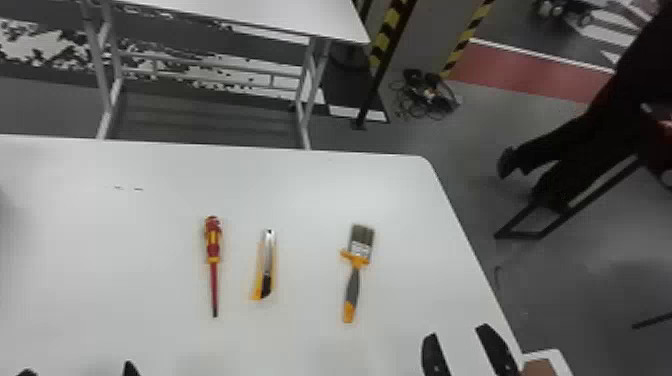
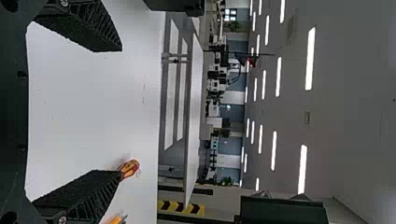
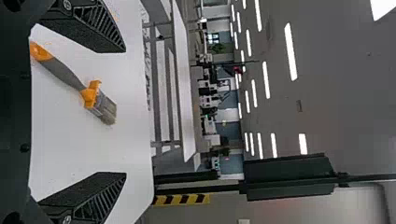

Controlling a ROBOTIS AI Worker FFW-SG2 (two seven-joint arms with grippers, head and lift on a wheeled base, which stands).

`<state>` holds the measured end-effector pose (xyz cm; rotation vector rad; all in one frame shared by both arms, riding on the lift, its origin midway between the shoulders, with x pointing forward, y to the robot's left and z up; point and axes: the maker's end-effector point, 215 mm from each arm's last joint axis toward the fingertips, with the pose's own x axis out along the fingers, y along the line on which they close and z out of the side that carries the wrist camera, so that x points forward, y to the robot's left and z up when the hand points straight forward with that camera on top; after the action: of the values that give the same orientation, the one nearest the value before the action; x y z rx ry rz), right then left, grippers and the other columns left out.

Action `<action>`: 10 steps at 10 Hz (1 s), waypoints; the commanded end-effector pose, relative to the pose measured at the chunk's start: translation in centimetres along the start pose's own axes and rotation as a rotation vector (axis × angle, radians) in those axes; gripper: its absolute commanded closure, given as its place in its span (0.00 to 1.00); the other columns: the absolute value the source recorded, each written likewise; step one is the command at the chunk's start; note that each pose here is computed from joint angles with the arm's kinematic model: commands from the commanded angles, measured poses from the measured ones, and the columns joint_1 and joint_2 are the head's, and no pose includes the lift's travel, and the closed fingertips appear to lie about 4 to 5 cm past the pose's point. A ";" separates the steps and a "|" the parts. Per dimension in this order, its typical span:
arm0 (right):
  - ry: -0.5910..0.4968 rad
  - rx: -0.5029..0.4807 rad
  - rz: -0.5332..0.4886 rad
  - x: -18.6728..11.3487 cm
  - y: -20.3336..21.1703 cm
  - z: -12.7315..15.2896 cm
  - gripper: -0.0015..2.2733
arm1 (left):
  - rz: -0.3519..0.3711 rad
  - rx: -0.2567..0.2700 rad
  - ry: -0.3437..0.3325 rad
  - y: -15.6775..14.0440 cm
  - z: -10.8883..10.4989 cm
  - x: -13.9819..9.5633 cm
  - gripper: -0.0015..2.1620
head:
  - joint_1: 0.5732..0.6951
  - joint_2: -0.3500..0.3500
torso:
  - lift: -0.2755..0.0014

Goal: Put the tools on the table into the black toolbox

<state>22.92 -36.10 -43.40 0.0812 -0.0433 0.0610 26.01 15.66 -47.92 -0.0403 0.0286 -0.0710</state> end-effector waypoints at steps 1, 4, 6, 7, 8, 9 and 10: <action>-0.060 -0.030 -0.015 -0.4 -0.3 1.9 0.03 | 0.002 -0.004 -0.004 0.1 0.1 0.1 0.02 | 1.00 0.00 | 0.72; -0.051 -0.017 -0.016 -0.6 -0.1 1.3 0.03 | 0.004 -0.005 0.001 0.2 -0.1 0.1 0.02 | 1.00 0.00 | 0.72; -0.079 -0.004 -0.001 -0.1 1.5 1.7 0.04 | 0.014 -0.010 0.005 0.6 -0.3 0.2 0.02 | 1.00 0.00 | 0.72; -0.149 -0.004 -0.044 -0.3 2.8 3.3 0.04 | 0.022 -0.019 -0.004 0.8 0.1 0.5 0.02 | 1.00 0.00 | 0.72; -0.290 -0.037 -0.116 -1.4 5.5 6.9 0.04 | 0.042 -0.032 -0.036 1.0 1.4 0.8 0.02 | 1.00 0.00 | 0.72; -0.442 -0.039 -0.123 -3.0 10.4 10.8 0.04 | 0.065 -0.044 -0.055 1.5 2.2 1.3 0.02 | 1.00 0.00 | 0.72; -0.488 -0.001 -0.070 -3.5 13.0 11.9 0.03 | 0.092 -0.054 -0.075 2.1 3.1 1.5 0.02 | 1.00 0.00 | 0.72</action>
<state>18.83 -27.01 -31.87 0.0772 -0.4851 -0.0972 27.50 17.55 -45.55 -0.0882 -0.0291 0.0154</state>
